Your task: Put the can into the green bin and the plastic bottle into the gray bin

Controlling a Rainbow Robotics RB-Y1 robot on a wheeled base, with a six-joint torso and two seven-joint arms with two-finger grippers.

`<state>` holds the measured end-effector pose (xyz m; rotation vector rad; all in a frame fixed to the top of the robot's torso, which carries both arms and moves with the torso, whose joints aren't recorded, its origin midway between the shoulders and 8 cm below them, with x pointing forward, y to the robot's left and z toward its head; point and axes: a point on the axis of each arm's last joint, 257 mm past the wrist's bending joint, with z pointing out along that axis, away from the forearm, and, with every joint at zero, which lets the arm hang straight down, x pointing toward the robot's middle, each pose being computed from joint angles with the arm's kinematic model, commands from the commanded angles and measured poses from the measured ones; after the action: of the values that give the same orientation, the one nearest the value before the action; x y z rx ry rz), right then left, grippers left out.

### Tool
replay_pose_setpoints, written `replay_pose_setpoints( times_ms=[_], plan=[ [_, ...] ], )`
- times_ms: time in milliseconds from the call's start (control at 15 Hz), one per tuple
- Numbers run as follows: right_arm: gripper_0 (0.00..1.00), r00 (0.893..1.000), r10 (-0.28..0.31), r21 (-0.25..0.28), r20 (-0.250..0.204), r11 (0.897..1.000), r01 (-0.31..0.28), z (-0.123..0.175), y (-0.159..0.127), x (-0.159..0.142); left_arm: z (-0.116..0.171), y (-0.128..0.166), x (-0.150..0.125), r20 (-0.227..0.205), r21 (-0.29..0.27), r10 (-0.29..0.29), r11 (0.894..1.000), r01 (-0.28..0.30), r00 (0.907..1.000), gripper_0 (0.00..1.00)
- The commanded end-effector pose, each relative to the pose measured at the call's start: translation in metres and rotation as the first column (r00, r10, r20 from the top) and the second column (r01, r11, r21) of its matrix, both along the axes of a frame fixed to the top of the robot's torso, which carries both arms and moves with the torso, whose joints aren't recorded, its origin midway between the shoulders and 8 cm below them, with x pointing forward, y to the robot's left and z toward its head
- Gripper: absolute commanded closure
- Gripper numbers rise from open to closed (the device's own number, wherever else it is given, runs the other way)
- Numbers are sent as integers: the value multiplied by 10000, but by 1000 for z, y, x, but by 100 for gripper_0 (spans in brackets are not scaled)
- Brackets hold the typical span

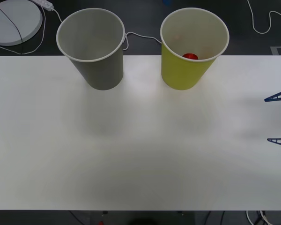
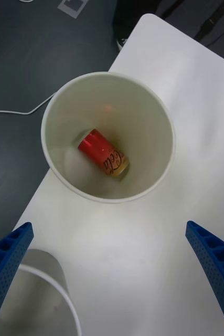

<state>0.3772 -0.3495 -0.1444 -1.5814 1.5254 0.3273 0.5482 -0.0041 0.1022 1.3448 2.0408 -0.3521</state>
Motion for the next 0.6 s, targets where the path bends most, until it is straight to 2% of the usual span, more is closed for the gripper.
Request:
replay_pose_setpoints(
  times_ms=[67, 267, 467, 600],
  plan=[
    [0, 10000, 0, 0, 0, 10000, 0, 0, 0, 0, -3, 48, -5, 52, -136, -46, 9999, 47, 10000, 0],
    [0, 10000, 0, 0, 0, 10000, 0, 0, 0, 0, -9, 96, -17, 264, -103, -41, 9999, 44, 9996, 0],
    [0, 10000, 0, 0, 0, 10000, 0, 0, 0, 0, -21, 138, -36, 238, -131, -154, 9998, 157, 9996, 0],
    [0, 10000, 0, 0, 0, 10000, 0, 0, 0, 0, -32, 162, -47, 401, 26, -581, 9983, 580, 9975, 0]
  ],
)
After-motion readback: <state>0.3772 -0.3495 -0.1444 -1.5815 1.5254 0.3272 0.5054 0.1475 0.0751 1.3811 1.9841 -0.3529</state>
